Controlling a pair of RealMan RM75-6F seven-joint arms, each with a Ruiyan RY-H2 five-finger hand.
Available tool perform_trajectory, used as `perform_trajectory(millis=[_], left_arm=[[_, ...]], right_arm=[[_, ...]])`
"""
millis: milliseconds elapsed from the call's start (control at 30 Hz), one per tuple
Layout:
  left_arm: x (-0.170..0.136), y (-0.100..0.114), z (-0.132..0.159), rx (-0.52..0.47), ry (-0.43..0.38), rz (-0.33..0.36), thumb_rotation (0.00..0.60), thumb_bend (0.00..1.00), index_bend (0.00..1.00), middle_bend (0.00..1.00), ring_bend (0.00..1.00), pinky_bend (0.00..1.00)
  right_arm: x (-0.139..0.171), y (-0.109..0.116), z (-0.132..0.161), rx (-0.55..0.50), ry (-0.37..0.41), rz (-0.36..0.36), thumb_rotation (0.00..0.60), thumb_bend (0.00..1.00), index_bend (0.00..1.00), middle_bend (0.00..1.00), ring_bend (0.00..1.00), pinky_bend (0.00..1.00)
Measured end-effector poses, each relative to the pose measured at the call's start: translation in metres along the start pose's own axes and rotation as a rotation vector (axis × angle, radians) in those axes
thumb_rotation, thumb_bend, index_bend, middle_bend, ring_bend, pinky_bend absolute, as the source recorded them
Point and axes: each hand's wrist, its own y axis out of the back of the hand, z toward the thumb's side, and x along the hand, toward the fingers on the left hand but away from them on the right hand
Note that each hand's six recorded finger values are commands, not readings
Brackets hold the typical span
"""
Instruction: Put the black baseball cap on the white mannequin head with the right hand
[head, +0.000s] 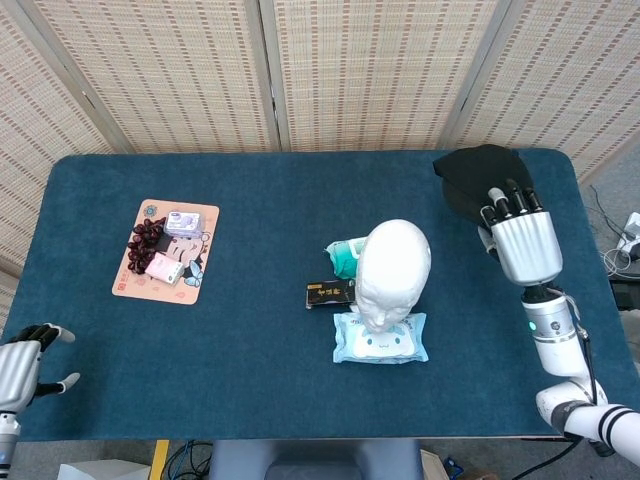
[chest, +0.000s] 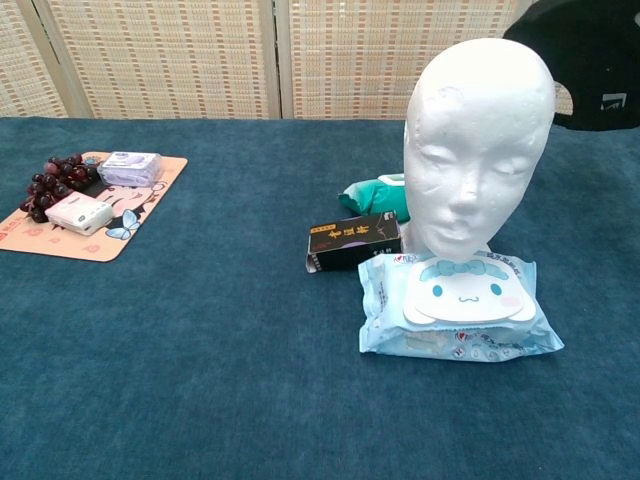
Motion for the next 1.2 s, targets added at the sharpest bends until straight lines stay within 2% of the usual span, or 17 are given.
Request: perform_trajectory(millis=[300,733,1200], left_arm=[[-0.001,0.006,-0.002,-0.008,0.003,0.016,0.600,0.08,0.41,0.36,0.27,0.41],[-0.001,0.008,-0.002,-0.008,0.003,0.021,0.600,0.08,0.41,0.36,0.27,0.41],[-0.001,0.006,-0.002,-0.003,0.007,0.015,0.600,0.08,0.41,0.36,0.27,0.41]], right_arm=[[-0.005,0.042,0.043,0.033,0.114,-0.071,0.600,0.47,0.68,0.39,0.24,0.36],[0.024,0.093,0.085,0.099,0.275,-0.179,0.600,0.47,0.68,0.39,0.24,0.36],[0.054,0.106,0.095,0.205,0.382,-0.244,0.600,0.47,0.68,0.40,0.24,0.36]])
